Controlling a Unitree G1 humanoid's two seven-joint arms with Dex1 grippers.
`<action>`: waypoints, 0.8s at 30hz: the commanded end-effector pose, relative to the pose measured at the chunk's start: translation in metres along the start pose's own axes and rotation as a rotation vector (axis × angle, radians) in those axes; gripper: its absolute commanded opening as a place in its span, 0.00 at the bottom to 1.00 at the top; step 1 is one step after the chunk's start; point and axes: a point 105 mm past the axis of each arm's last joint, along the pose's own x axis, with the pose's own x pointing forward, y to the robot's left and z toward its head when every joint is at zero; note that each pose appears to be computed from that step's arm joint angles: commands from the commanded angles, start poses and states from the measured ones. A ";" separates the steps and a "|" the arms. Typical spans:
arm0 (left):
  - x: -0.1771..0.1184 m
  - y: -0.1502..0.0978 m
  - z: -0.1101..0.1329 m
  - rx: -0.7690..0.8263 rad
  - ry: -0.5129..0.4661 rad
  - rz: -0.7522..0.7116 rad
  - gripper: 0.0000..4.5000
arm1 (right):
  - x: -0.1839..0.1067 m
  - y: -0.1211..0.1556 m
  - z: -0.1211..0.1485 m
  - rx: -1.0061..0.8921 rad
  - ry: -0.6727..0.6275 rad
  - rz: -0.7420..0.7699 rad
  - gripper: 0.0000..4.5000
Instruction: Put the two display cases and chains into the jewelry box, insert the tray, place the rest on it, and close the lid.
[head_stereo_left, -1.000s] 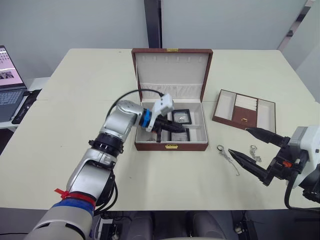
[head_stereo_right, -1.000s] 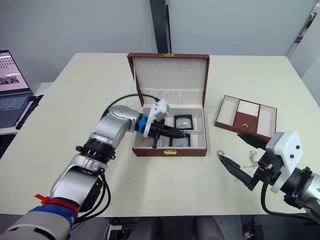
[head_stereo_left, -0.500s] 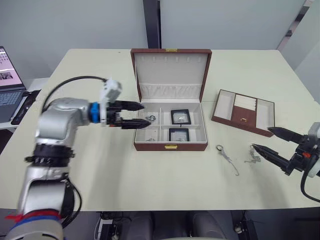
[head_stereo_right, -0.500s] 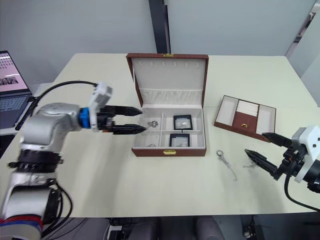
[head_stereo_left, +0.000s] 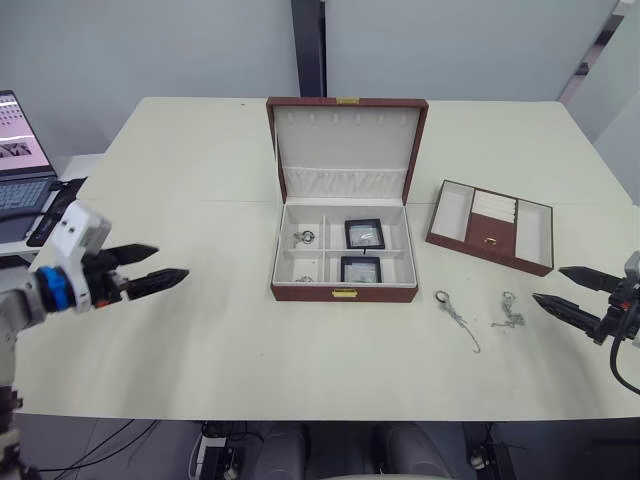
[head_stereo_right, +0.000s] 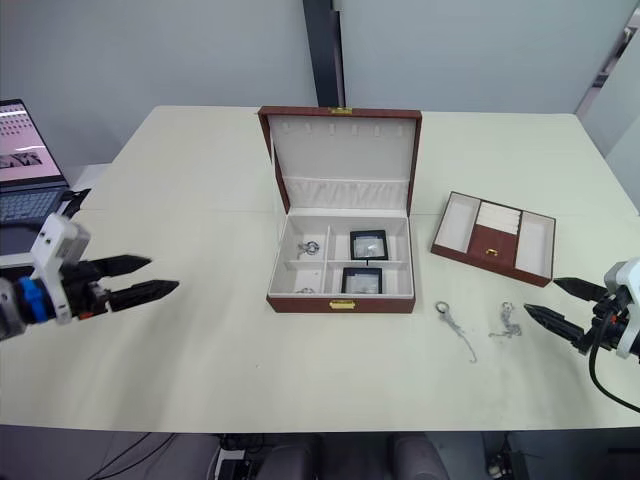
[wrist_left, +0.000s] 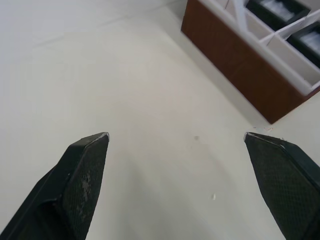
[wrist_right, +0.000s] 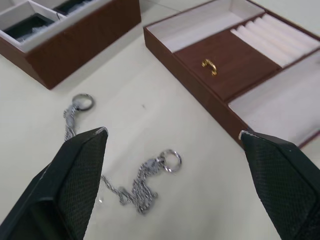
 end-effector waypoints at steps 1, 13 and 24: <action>-0.020 0.002 0.010 0.039 -0.048 0.074 1.00 | -0.006 -0.010 0.003 -0.048 0.015 -0.022 1.00; -0.044 0.007 -0.035 -0.017 -0.002 0.206 1.00 | -0.006 -0.023 -0.010 -0.038 0.038 -0.057 1.00; -0.044 0.002 -0.037 -0.014 0.002 0.206 1.00 | -0.004 -0.025 -0.013 -0.041 0.053 -0.053 1.00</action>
